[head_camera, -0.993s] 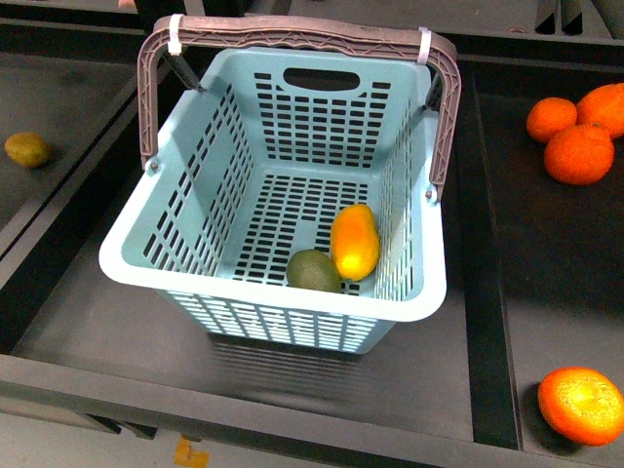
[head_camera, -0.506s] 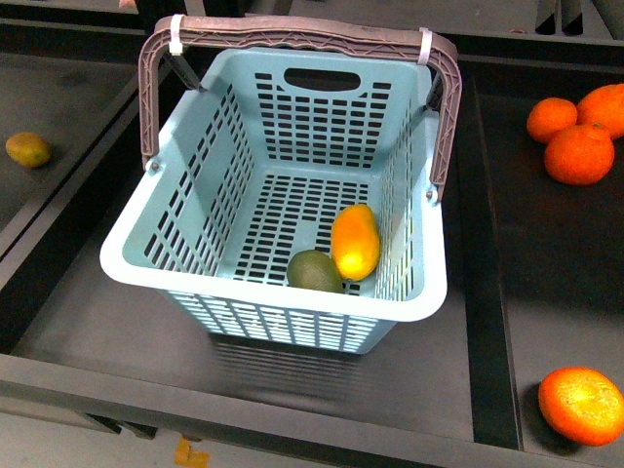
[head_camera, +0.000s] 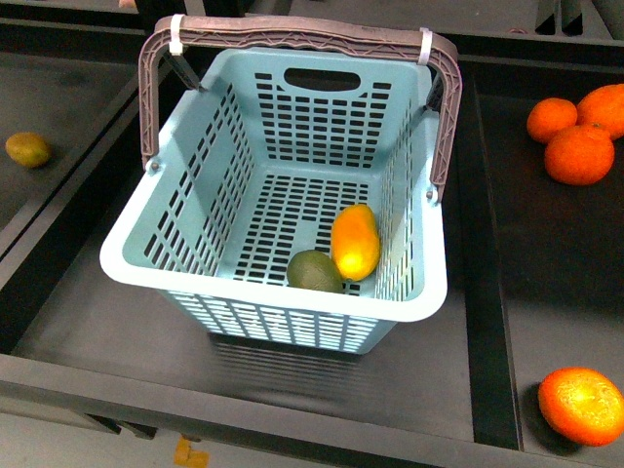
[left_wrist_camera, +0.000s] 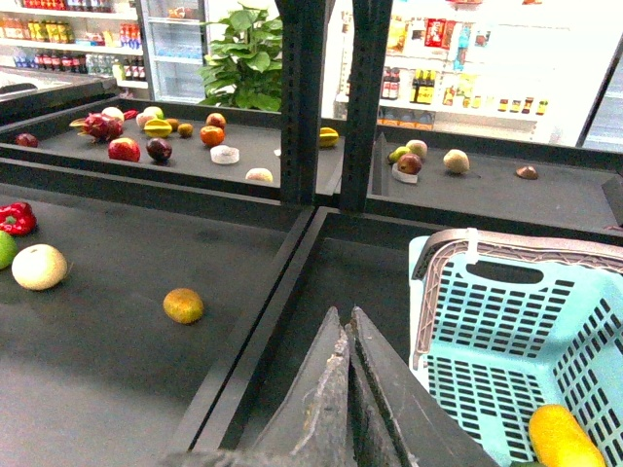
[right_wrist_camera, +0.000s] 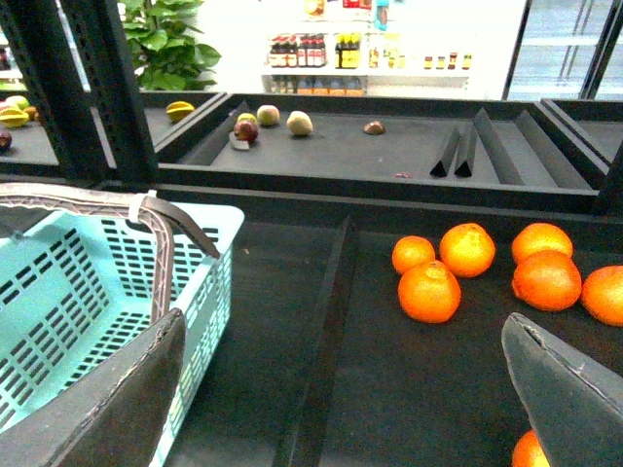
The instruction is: Pick mango and avocado into basket
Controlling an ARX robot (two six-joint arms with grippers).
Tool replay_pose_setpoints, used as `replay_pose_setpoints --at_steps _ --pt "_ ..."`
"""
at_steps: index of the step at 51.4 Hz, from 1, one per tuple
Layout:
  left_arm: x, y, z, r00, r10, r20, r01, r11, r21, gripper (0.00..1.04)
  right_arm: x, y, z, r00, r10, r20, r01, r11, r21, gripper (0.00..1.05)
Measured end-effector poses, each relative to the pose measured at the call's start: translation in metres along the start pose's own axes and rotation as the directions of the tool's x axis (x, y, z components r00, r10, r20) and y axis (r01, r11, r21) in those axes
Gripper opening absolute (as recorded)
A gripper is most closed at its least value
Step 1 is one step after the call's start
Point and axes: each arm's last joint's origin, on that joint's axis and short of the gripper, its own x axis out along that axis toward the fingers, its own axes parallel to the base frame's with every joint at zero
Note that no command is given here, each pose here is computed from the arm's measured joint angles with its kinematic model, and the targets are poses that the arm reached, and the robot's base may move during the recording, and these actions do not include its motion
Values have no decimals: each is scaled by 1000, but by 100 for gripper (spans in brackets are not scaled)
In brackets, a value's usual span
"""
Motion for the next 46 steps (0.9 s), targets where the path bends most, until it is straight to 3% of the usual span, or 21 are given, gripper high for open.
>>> replay_pose_setpoints --at_steps 46 --pt "-25 0 -3 1000 0 -3 0 1000 0 2 0 0 0 1000 0 0 0 1000 0 96"
